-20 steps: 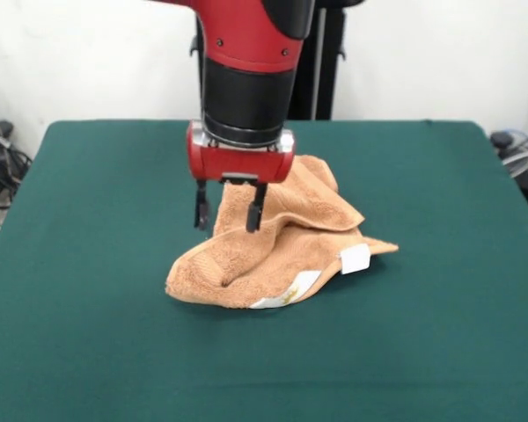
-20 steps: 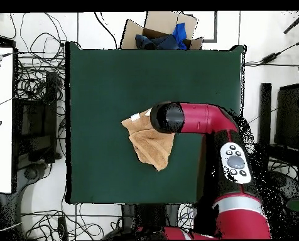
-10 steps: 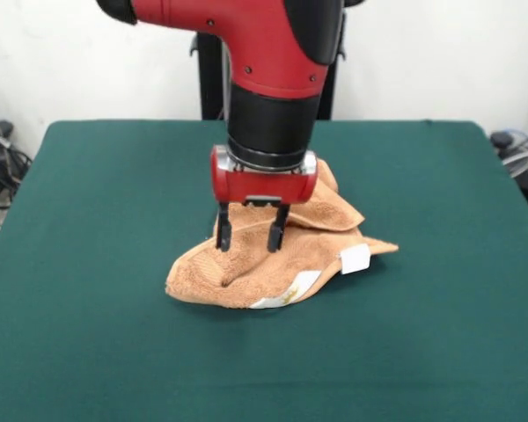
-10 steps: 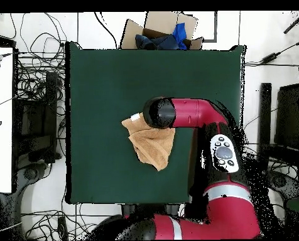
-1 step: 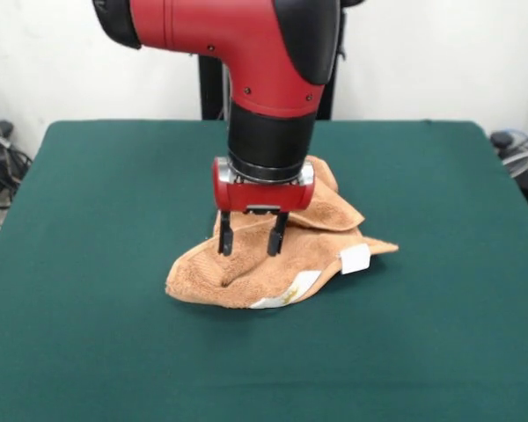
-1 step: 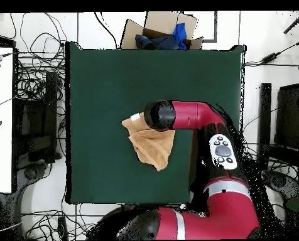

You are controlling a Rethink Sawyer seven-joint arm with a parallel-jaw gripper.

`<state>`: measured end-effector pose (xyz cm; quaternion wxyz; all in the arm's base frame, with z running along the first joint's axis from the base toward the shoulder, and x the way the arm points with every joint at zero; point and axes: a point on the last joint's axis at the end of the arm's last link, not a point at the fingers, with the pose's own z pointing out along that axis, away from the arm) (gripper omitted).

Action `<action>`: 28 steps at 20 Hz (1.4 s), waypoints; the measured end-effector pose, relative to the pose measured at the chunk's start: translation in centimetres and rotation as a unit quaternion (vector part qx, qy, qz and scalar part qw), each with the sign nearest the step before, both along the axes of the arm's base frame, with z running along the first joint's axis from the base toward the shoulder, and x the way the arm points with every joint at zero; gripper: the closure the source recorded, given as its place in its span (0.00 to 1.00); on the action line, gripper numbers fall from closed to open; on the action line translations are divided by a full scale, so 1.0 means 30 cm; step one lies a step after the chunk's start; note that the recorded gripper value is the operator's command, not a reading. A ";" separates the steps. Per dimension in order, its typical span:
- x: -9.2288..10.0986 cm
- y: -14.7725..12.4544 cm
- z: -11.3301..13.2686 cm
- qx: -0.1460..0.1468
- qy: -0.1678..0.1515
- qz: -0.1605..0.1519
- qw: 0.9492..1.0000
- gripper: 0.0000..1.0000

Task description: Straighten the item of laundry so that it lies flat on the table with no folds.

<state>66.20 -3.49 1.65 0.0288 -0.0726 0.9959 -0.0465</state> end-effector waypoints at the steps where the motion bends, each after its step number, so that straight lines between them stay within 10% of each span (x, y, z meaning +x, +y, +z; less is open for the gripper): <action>1: -0.006 -0.006 -0.001 0.001 0.002 -0.002 1.000 0.00; 28: -0.053 0.006 0.230 -0.015 -0.020 0.005 1.000 0.00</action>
